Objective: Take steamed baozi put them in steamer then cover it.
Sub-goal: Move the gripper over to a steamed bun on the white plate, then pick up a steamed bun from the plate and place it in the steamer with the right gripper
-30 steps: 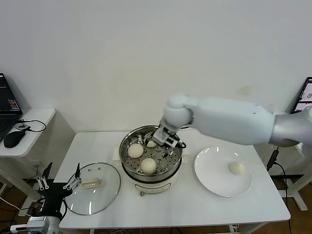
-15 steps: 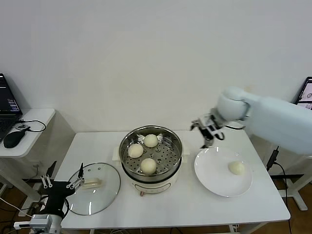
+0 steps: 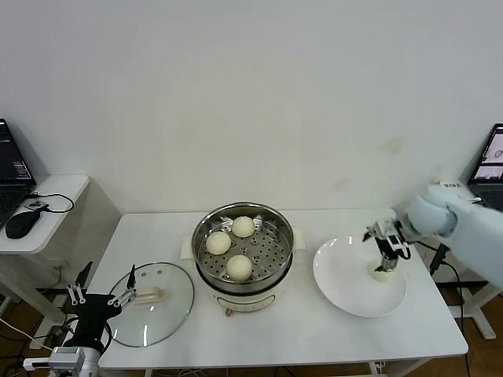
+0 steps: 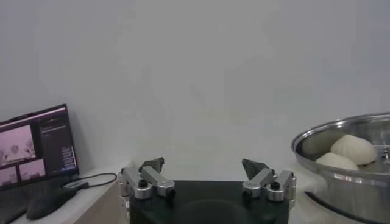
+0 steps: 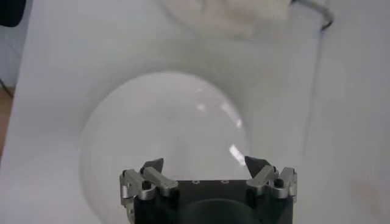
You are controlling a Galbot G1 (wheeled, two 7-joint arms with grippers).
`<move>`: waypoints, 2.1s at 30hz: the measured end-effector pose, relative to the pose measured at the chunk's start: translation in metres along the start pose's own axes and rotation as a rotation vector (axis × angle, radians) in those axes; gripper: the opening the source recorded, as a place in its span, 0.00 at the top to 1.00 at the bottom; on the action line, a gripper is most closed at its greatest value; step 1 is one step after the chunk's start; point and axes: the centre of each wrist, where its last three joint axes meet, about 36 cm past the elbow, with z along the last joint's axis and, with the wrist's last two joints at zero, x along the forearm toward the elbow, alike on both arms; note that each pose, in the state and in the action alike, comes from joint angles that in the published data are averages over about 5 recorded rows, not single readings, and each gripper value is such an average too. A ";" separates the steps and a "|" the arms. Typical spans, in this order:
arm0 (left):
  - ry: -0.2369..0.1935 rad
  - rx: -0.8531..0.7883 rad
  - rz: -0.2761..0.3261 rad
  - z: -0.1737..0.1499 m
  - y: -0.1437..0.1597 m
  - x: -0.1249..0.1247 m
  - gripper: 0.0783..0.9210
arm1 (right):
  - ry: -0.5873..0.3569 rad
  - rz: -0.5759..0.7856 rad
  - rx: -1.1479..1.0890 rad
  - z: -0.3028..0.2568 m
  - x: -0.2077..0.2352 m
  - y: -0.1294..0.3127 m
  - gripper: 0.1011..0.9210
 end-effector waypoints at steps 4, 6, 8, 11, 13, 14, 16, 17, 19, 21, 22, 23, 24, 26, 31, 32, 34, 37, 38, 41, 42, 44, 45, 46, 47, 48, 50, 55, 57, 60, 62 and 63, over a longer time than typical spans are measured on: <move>0.004 0.001 -0.002 0.000 0.000 0.002 0.12 | 0.026 -0.008 -0.026 0.016 -0.017 0.008 0.12; 0.006 0.000 -0.003 0.000 0.000 0.003 0.12 | 0.037 -0.011 -0.037 0.024 -0.025 0.010 0.12; 0.008 -0.002 -0.005 0.001 0.000 0.004 0.12 | 0.046 -0.012 -0.048 0.030 -0.033 0.011 0.12; 0.009 -0.004 -0.007 0.000 0.001 0.004 0.12 | 0.058 -0.009 -0.063 0.038 -0.044 0.011 0.12; 0.008 -0.004 -0.008 0.000 0.001 0.005 0.12 | 0.066 -0.007 -0.071 0.042 -0.050 0.010 0.12; 0.008 -0.004 -0.009 0.000 0.001 0.005 0.12 | 0.071 -0.007 -0.075 0.043 -0.054 0.010 0.12; 0.008 -0.003 -0.010 0.000 0.001 0.005 0.12 | 0.079 -0.007 -0.082 0.046 -0.060 0.009 0.12; 0.007 -0.003 -0.010 0.000 0.001 0.005 0.12 | 0.083 -0.008 -0.086 0.047 -0.064 0.008 0.12; 0.006 -0.003 -0.011 -0.001 0.001 0.005 0.12 | 0.089 -0.009 -0.093 0.049 -0.070 0.008 0.12; 0.004 -0.002 -0.011 -0.001 0.000 0.005 0.12 | 0.095 -0.010 -0.099 0.050 -0.077 0.007 0.12; 0.003 -0.002 -0.010 -0.002 0.000 0.006 0.12 | 0.096 -0.010 -0.101 0.050 -0.080 0.007 0.12; 0.001 -0.002 -0.009 -0.002 0.000 0.006 0.12 | 0.098 -0.009 -0.103 0.050 -0.082 0.007 0.12; -0.001 -0.002 -0.009 -0.003 0.000 0.006 0.12 | 0.098 -0.008 -0.105 0.050 -0.084 0.006 0.12; -0.004 -0.001 -0.009 -0.004 -0.001 0.005 0.12 | 0.098 -0.005 -0.110 0.050 -0.088 0.005 0.12; -0.006 -0.002 -0.008 -0.004 -0.001 0.005 0.12 | 0.095 -0.004 -0.122 0.049 -0.096 0.003 0.15; -0.006 -0.003 -0.008 -0.004 -0.001 0.005 0.12 | 0.096 -0.006 -0.125 0.049 -0.097 0.003 0.17; -0.005 -0.003 -0.008 -0.003 -0.001 0.004 0.12 | 0.098 -0.010 -0.130 0.049 -0.098 0.003 0.21; -0.006 -0.004 -0.008 -0.003 0.000 0.004 0.12 | 0.100 -0.018 -0.137 0.050 -0.100 0.003 0.26; -0.006 -0.003 -0.008 -0.003 0.000 0.004 0.12 | 0.100 -0.020 -0.138 0.051 -0.101 0.003 0.28; -0.006 -0.003 -0.009 -0.004 0.000 0.004 0.12 | 0.098 -0.024 -0.141 0.051 -0.101 0.003 0.32; -0.007 -0.002 -0.009 -0.004 0.000 0.004 0.12 | 0.097 -0.025 -0.143 0.051 -0.101 0.002 0.33; -0.008 -0.002 -0.010 -0.004 0.000 0.005 0.12 | 0.096 -0.027 -0.145 0.050 -0.100 0.002 0.34; -0.008 -0.002 -0.010 -0.004 0.000 0.005 0.12 | 0.095 -0.027 -0.146 0.050 -0.099 0.001 0.35; -0.010 -0.002 -0.011 -0.005 0.000 0.005 0.12 | 0.094 -0.027 -0.147 0.050 -0.097 0.000 0.36; -0.011 -0.002 -0.011 -0.005 0.000 0.005 0.12 | 0.094 -0.026 -0.148 0.050 -0.095 0.000 0.37; -0.012 -0.002 -0.012 -0.005 0.000 0.005 0.12 | 0.093 -0.025 -0.148 0.050 -0.093 -0.001 0.37; -0.013 -0.001 -0.013 -0.006 0.000 0.005 0.12 | 0.091 -0.020 -0.148 0.049 -0.086 -0.004 0.38; -0.018 0.000 -0.015 -0.007 0.000 0.003 0.12 | 0.080 0.002 -0.144 0.046 -0.059 -0.014 0.38; -0.021 0.001 -0.014 -0.007 0.000 0.003 0.12 | 0.073 0.019 -0.144 0.044 -0.043 -0.020 0.38; -0.024 0.003 -0.013 -0.008 -0.001 0.002 0.12 | 0.053 0.052 -0.145 0.037 -0.015 -0.032 0.37; -0.025 0.003 -0.011 -0.008 -0.001 0.001 0.12 | 0.031 0.076 -0.141 0.027 0.004 -0.041 0.37; -0.025 0.003 -0.010 -0.008 -0.001 0.001 0.12 | 0.019 0.087 -0.137 0.021 0.013 -0.045 0.37</move>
